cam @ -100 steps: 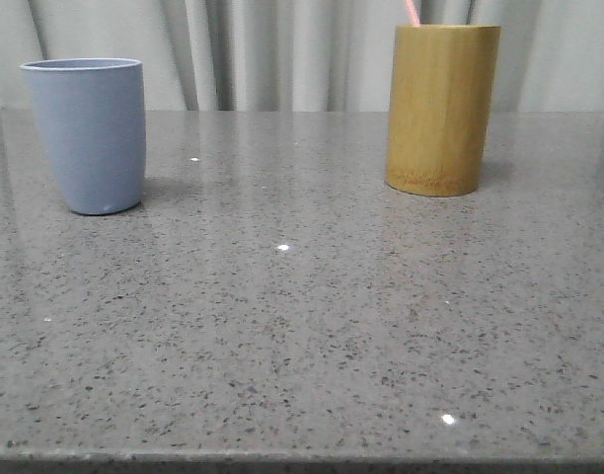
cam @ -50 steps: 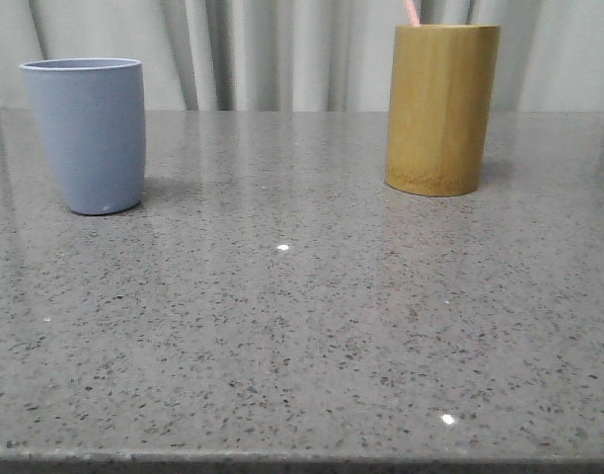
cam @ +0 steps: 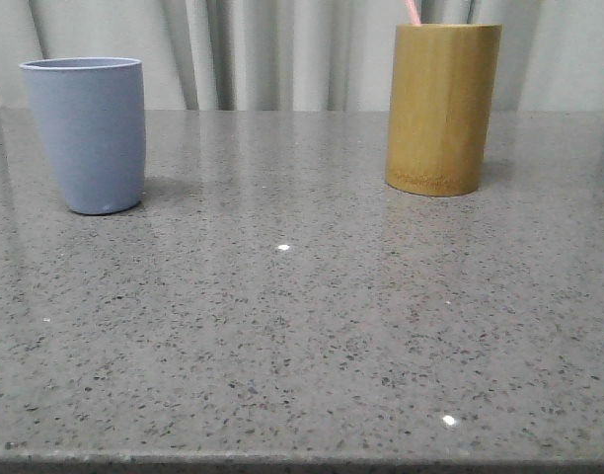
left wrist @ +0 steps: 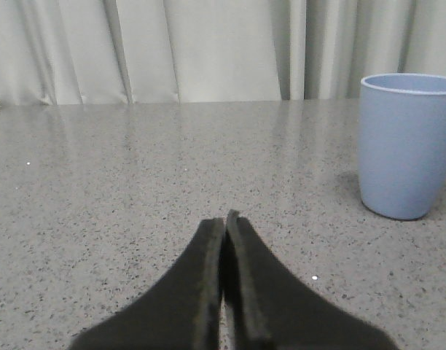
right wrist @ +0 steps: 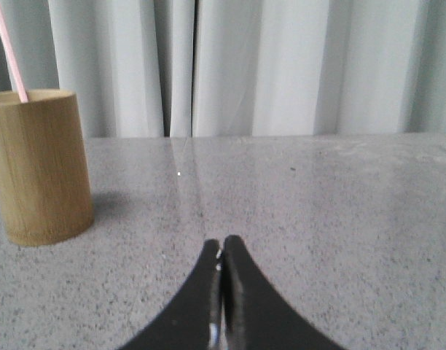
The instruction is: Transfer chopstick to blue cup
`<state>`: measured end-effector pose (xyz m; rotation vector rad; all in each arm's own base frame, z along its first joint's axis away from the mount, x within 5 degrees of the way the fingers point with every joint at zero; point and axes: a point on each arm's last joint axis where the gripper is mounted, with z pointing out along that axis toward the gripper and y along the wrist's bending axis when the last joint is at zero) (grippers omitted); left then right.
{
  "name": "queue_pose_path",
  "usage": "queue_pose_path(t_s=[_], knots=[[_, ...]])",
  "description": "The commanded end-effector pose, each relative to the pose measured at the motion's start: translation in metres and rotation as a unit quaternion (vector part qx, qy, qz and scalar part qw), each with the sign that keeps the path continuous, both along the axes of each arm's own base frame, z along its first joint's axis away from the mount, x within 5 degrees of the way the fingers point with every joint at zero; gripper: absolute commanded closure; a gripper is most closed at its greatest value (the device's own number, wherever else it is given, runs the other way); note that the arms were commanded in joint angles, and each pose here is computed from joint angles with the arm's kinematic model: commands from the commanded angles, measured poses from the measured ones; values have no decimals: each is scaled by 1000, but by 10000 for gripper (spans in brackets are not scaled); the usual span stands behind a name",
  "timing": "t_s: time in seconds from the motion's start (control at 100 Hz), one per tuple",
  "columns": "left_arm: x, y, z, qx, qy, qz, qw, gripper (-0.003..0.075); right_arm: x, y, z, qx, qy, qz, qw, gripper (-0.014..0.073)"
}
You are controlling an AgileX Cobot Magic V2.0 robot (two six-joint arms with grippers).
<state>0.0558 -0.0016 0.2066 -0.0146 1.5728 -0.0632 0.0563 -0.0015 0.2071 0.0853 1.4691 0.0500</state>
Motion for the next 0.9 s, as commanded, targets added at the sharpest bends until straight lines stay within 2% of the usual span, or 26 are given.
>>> queue_pose_path(t_s=[0.0, 0.18, 0.31, 0.61, 0.73, 0.89], knots=[[-8, 0, 30, -7, -84, 0, 996, 739, -4, 1, 14, -10, -64, 2, 998, 662], [-15, 1, 69, -7, -56, 2, 998, 739, -9, 0, 38, -9, -35, -4, 999, 662], [-14, 1, 97, -11, -32, 1, 999, 739, -14, -1, 63, -5, 19, -11, 1000, 662], [15, -2, 153, -29, 51, -5, 998, 729, 2, -3, 128, -1, 108, -18, 994, 659], [31, -2, 165, -28, 82, -5, 996, 615, 16, -4, 147, -1, 131, -20, 991, 582], [48, -3, 170, -31, 91, -5, 995, 398, 33, -5, 162, -1, 144, -20, 989, 329]])
